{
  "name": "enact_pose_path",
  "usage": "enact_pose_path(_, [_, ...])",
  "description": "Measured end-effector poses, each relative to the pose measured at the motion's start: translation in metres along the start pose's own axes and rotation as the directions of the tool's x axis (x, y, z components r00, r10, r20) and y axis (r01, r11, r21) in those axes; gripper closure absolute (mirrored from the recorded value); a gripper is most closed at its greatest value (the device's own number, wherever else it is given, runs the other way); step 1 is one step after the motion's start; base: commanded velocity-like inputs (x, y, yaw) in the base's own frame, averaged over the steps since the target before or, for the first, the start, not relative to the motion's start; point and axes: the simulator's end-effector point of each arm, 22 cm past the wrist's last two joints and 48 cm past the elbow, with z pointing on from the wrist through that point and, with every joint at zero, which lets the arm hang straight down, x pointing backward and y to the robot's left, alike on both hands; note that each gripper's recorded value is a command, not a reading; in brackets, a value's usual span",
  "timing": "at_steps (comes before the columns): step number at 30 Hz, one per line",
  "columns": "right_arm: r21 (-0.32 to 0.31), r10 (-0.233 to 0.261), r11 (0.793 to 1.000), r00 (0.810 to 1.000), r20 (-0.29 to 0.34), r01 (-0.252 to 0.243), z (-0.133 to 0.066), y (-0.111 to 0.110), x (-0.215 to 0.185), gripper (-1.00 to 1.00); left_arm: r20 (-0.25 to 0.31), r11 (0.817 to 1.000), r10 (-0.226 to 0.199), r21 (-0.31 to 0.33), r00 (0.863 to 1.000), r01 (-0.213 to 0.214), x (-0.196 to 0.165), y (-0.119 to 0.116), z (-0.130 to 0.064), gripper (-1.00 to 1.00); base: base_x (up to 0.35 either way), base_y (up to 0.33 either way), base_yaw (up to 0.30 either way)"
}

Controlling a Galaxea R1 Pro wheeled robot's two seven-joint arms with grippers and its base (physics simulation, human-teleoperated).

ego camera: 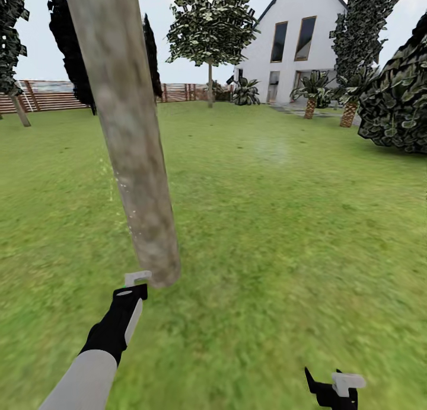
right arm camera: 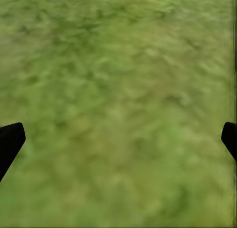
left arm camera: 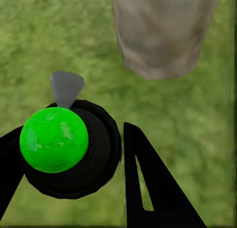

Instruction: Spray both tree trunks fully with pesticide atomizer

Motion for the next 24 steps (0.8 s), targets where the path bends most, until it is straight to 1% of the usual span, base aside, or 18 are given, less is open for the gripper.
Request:
enact_pose_path(4, [0.0,0.0,1.0,1.0,0.0,0.0,0.0,0.0,0.0,-1.0,0.0,1.0,0.0,0.0,1.0,0.0,0.0,0.0,0.0,1.0,0.0,-0.272,0.01])
enact_pose_path(7, [0.0,0.0,1.0,1.0,0.0,0.0,0.0,0.0001,0.0,-1.0,0.0,1.0,0.0,0.0,1.0,0.0,0.0,0.0001,0.0,1.0,0.0,-0.272,0.115])
enact_pose_path(17, [0.0,0.0,1.0,1.0,0.0,0.0,0.0,0.0001,-0.0001,-1.0,0.0,1.0,0.001,0.0,1.0,-0.001,-0.0001,0.0,-0.0001,1.0,0.02,-0.272,0.243])
enact_pose_path(24, [0.0,0.0,1.0,1.0,0.0,0.0,0.0,0.0,-0.0001,-1.0,0.001,1.0,0.001,0.001,1.0,-0.001,-0.0002,-0.0004,-0.0002,1.0,0.063,-0.272,0.022])
